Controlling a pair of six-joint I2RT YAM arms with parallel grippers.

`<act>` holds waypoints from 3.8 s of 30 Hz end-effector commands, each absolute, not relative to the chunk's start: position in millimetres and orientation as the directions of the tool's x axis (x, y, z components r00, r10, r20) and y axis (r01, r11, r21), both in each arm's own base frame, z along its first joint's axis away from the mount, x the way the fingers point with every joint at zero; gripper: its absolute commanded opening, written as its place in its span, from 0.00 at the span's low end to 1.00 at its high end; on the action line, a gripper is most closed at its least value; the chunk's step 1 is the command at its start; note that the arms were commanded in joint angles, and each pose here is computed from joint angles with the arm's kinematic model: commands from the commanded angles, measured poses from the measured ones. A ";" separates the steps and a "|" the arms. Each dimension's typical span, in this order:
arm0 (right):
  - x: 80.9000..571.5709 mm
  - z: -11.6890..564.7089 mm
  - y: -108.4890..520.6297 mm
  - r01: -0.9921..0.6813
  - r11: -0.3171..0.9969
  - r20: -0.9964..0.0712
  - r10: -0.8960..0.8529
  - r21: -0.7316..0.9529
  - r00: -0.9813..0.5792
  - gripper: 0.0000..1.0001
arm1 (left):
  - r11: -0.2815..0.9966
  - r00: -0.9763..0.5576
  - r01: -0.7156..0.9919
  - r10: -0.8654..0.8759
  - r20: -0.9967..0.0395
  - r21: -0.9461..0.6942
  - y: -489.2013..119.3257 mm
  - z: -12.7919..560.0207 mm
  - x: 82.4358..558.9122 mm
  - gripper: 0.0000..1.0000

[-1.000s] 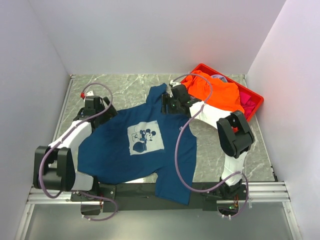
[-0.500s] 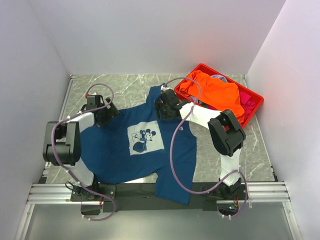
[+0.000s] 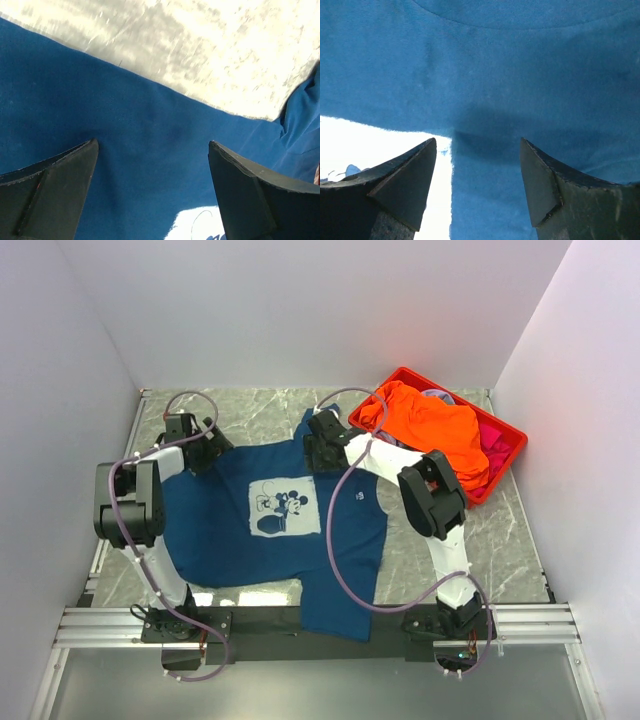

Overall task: Fold and stack the t-shirts
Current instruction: Flatten the tshirt out

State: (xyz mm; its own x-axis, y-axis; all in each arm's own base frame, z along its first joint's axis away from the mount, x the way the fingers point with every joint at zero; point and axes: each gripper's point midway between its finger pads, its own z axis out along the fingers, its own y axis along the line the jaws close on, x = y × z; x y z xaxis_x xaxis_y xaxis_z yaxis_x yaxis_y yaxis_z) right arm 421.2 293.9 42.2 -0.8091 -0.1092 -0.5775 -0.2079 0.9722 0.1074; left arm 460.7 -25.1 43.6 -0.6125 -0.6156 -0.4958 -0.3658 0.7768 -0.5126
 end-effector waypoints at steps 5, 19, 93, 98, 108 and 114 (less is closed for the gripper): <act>433.8 57.3 297.5 -0.205 0.976 -0.589 -0.123 0.074 -0.799 0.74 | 0.800 -0.648 -0.365 -0.586 -0.487 -0.477 -18.9 32.2 476.7 0.99; 387.6 98.3 279.6 -0.246 0.955 -0.618 -0.096 0.163 -0.780 0.83 | 0.887 -0.491 -0.236 -0.462 -0.738 -0.398 -78.5 151.4 470.2 0.99; 352.9 136.2 224.9 -0.206 0.901 -0.614 0.080 0.381 -0.785 0.88 | 0.900 -0.468 -0.073 -0.412 -0.782 -0.430 -182.1 181.5 553.4 0.99; 348.2 157.3 228.2 -0.243 0.874 -0.655 0.107 0.420 -0.748 0.88 | 0.871 -0.301 -0.229 -0.488 -0.819 -0.434 -112.0 222.6 454.4 0.99; 339.6 141.8 259.8 -0.327 0.810 -0.633 0.069 0.487 -0.771 0.86 | 0.772 -0.360 -0.522 -0.586 -0.726 -0.364 -43.7 122.4 310.2 0.99; 330.7 142.4 269.4 -0.359 0.776 -0.645 0.078 0.518 -0.760 0.85 | 0.650 -0.316 -0.693 -0.662 -0.680 -0.311 -14.1 108.5 254.7 0.99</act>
